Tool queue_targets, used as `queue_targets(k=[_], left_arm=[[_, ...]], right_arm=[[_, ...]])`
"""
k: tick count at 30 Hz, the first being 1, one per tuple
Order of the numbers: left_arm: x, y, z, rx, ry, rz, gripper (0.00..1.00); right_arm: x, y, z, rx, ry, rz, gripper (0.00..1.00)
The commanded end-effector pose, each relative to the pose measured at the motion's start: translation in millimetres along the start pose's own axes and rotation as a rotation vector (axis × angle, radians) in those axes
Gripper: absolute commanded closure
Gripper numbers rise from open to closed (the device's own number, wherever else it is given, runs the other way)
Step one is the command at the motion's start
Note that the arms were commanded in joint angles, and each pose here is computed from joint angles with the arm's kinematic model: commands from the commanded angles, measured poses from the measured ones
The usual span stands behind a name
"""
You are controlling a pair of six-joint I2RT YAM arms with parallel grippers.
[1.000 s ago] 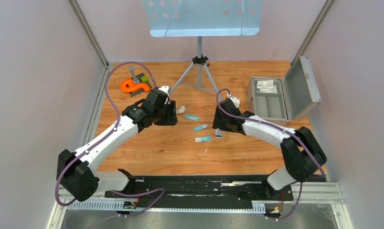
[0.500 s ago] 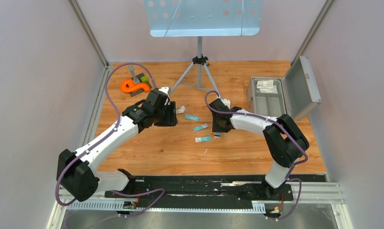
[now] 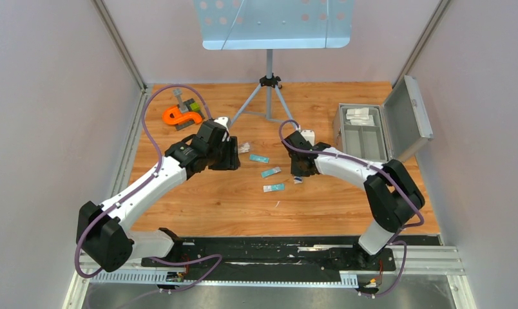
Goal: Organize the medicine kit
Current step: Pick up the medical item at the center of the board, then place the medical item at the medicine box.
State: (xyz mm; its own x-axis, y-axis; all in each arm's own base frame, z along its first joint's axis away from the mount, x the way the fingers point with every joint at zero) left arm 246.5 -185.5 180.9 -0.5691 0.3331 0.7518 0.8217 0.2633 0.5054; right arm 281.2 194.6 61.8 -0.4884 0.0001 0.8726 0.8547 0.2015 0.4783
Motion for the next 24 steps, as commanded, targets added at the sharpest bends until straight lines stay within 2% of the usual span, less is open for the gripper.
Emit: queue_targets(k=[1,7,12,18,24], left_arm=[[2.6,4.6,-4.7,0.012,-0.029,-0.027,0.40],[3.1,4.8,-4.6,0.009,-0.029,-0.028,0.40],[2.6,5.9,-6.3,0.011,-0.036,-0.030,0.41],[1.0,5.7,-9.6,0.009,-0.052,-0.023,0.41],[5.6,6.6,-7.2,0.000,-0.043,-0.032,0.41]], right_arm=[[27.0,27.1,-12.7,-0.041,-0.010,-0.103,0.91],[55.2,51.7,-44.3,-0.138,-0.019,-0.198,0.91],[88.6,90.9,-99.0,-0.295,-0.056,-0.334,0.89],[106.0,137.5,-176.7,-0.594,-0.158,-0.474,0.86],[98.0,166.0,-237.6,-0.918,-0.246,-0.591,0.85]])
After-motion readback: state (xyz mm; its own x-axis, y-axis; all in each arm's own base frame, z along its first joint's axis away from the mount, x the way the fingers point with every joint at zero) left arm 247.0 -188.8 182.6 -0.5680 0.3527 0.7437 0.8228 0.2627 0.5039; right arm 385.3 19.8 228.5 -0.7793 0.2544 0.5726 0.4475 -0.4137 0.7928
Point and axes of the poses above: each gripper's point midway between its finger pads, its own x axis back along the fingers, its own z axis along the line the jaws close on, y = z × x, the point moved 3 cm from there along x, back along the fingers, and after that the axes turned 14 degrees about x, right-handed, at the moved point
